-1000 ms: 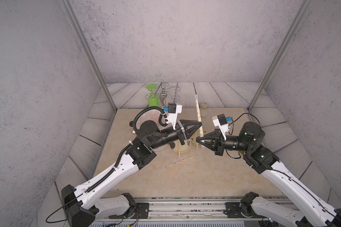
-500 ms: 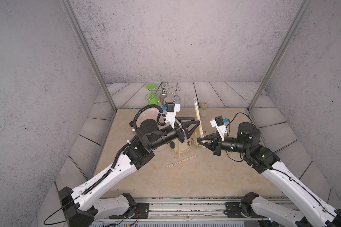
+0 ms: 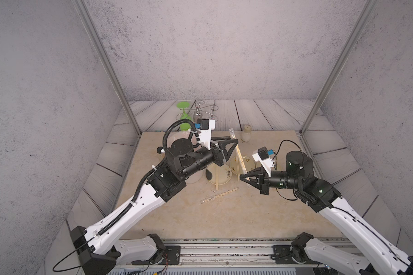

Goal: Remove the packaging of disposable chopsticks
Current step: Remove the packet bag from the disposable chopsticks.

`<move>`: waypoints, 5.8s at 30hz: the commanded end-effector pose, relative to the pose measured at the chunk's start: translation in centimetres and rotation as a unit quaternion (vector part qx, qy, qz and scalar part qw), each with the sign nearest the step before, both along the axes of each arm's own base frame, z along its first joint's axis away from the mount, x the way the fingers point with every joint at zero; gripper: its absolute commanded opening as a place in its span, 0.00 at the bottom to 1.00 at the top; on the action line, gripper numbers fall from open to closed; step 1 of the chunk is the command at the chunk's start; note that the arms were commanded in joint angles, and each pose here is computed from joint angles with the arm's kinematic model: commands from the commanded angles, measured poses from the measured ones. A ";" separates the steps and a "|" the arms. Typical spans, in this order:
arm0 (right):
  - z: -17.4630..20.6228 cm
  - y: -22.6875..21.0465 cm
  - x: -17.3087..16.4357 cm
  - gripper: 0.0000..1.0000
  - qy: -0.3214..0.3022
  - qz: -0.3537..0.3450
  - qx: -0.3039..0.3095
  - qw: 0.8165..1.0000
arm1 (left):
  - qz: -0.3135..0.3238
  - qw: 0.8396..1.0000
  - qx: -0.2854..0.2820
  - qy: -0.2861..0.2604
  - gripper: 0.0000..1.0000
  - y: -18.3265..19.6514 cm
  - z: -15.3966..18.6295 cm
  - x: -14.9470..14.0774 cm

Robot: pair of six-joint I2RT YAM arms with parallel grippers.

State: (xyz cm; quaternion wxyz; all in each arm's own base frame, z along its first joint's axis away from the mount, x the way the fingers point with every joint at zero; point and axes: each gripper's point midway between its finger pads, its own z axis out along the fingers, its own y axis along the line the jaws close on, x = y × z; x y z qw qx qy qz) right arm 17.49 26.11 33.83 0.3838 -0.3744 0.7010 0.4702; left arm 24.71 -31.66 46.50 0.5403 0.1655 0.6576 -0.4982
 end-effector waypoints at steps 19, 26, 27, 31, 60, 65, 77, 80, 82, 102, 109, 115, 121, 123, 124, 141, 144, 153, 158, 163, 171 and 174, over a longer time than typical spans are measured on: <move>9.8 0.9 1.0 0.00 -0.027 -0.017 0.067 0.997 | -0.110 0.992 -0.032 0.054 0.00 -3.4 -2.2 -1.5; 15.9 0.7 0.7 0.00 -0.085 -0.013 0.118 0.989 | -0.144 0.982 -0.023 0.122 0.00 -4.6 -7.1 -2.0; 16.3 0.7 0.7 0.00 -0.089 -0.010 0.118 0.989 | -0.150 0.980 -0.019 0.128 0.00 -4.8 -7.7 -2.2; 17.9 1.4 0.8 0.00 -0.106 0.009 0.122 0.987 | -0.171 0.974 0.006 0.146 0.00 -5.5 -9.8 -3.6; 22.7 -0.3 1.0 0.00 -0.196 -0.041 0.173 0.964 | -0.297 0.910 0.095 0.272 0.01 -9.2 -20.1 -11.6; 21.3 -0.4 1.4 0.00 -0.192 -0.054 0.181 0.963 | -0.307 0.913 0.055 0.265 0.02 -9.5 -17.7 -11.6; 21.6 -2.7 1.7 0.00 -0.223 -0.119 0.252 0.934 | -0.341 0.891 0.025 0.300 0.08 -10.0 -15.4 -13.3; 22.4 -2.5 1.4 0.00 -0.235 -0.110 0.240 0.935 | -0.326 0.894 0.056 0.302 0.08 -9.1 -17.0 -13.6; 23.0 -2.9 0.9 0.00 -0.246 -0.110 0.244 0.932 | -0.324 0.894 0.075 0.301 0.08 -8.5 -17.7 -13.9; 16.2 -1.8 0.7 0.13 -0.184 -0.082 0.168 0.965 | -0.220 0.958 0.010 0.182 0.00 -7.0 -9.0 -8.9; 9.2 -2.2 -1.1 0.60 -0.099 -0.060 0.110 0.987 | -0.124 0.987 -0.043 0.096 0.00 -2.0 -0.7 -4.8; 8.3 -3.1 -4.3 0.27 -0.087 -0.021 0.148 0.985 | -0.097 0.993 -0.054 0.031 0.00 -0.2 2.9 -4.4; 10.5 -3.5 -5.3 0.00 -0.126 -0.002 0.230 0.965 | -0.188 0.974 -0.127 0.011 0.00 -1.5 5.8 -6.5; 10.6 -2.6 -5.4 0.00 -0.123 0.026 0.217 0.968 | -0.205 0.969 -0.135 0.012 0.00 -1.9 6.0 -6.8; 10.6 -2.2 -5.4 0.00 -0.117 0.039 0.212 0.969 | -0.208 0.968 -0.139 0.010 0.00 -2.0 6.1 -6.8; 7.6 0.0 -5.6 0.00 -0.070 0.097 0.198 0.973 | -0.181 0.958 -0.205 -0.086 0.00 0.7 10.9 -8.0; 7.8 0.4 -5.6 0.00 -0.070 0.107 0.199 0.972 | -0.193 0.953 -0.216 -0.087 0.00 -0.2 10.9 -8.2; 8.5 0.5 -6.0 0.00 -0.083 0.118 0.205 0.968 | -0.201 0.954 -0.205 -0.087 0.00 -2.2 10.0 -8.2; 8.8 0.3 -6.1 0.00 -0.089 0.115 0.208 0.967 | -0.206 0.954 -0.198 -0.091 0.00 -2.7 9.7 -8.3; 8.7 0.2 -6.2 0.00 -0.084 0.115 0.212 0.967 | -0.195 0.955 -0.198 -0.106 0.00 -2.2 10.2 -8.4; 9.0 0.1 -6.4 0.01 -0.087 0.118 0.217 0.965 | -0.200 0.954 -0.198 -0.100 0.00 -2.8 9.7 -8.1; 8.9 0.0 -6.5 0.00 -0.089 0.118 0.217 0.965 | -0.198 0.956 -0.194 -0.099 0.00 -2.9 9.5 -8.0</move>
